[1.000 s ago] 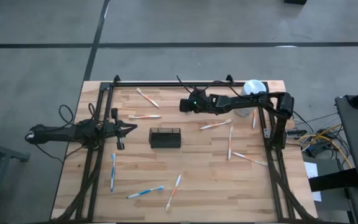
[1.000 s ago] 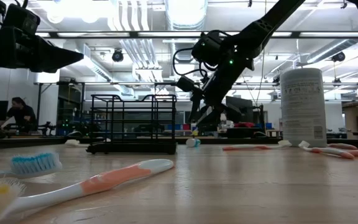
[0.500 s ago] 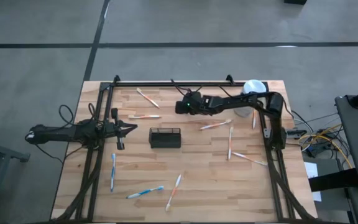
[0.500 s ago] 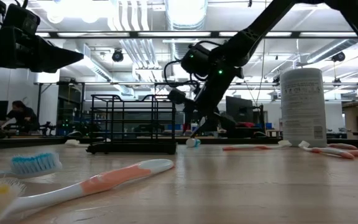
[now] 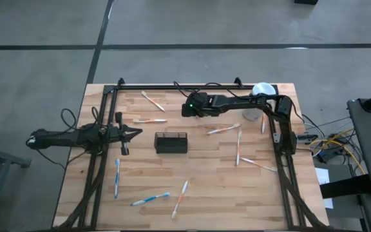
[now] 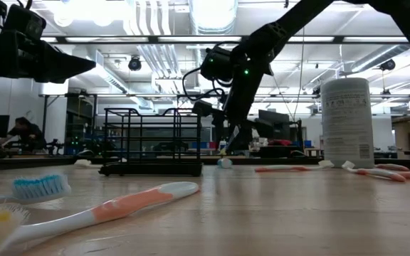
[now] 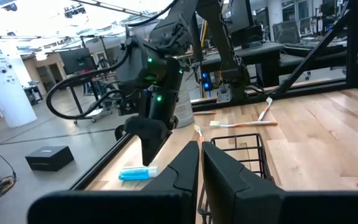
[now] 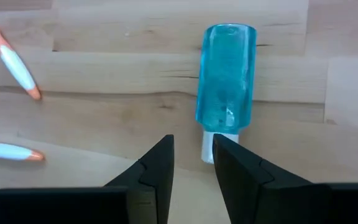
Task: Pick & Place toothbrushing station
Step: Put the blue mouthwash into the middle section of the wire organizer
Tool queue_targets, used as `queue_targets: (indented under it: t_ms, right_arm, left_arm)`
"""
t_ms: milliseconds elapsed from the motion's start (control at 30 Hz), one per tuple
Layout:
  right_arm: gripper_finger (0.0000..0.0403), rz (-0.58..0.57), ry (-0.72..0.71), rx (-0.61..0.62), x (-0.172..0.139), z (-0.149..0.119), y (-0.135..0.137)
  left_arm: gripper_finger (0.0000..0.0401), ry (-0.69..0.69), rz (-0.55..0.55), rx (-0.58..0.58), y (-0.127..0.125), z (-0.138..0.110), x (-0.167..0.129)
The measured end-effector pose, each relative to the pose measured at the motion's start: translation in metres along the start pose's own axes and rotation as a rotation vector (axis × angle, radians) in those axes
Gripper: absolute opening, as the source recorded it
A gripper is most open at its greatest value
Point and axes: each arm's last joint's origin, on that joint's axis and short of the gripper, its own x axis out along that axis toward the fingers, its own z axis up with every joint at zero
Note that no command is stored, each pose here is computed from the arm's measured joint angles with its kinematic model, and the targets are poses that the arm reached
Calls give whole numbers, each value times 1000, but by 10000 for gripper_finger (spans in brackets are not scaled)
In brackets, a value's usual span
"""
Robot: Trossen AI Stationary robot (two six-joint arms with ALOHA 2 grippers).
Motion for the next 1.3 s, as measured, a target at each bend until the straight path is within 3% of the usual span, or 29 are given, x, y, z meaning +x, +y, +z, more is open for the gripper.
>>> queue_targets:
  t_ms: [167, 400, 767, 1300]
  right_arm:
    - [109, -23, 11, 9, 3, -3, -5]
    - [111, -31, 21, -96, 4, -5, -8]
    - [162, -44, 19, -82, 7, -4, -11]
    - [162, -2, -6, -68, 21, -12, -21]
  left_arm:
    - [26, 0, 0, 0, 0, 0, 0]
    - [26, 0, 0, 0, 0, 0, 0]
    - [26, 0, 0, 0, 0, 0, 0]
    - [26, 0, 0, 0, 0, 0, 0]
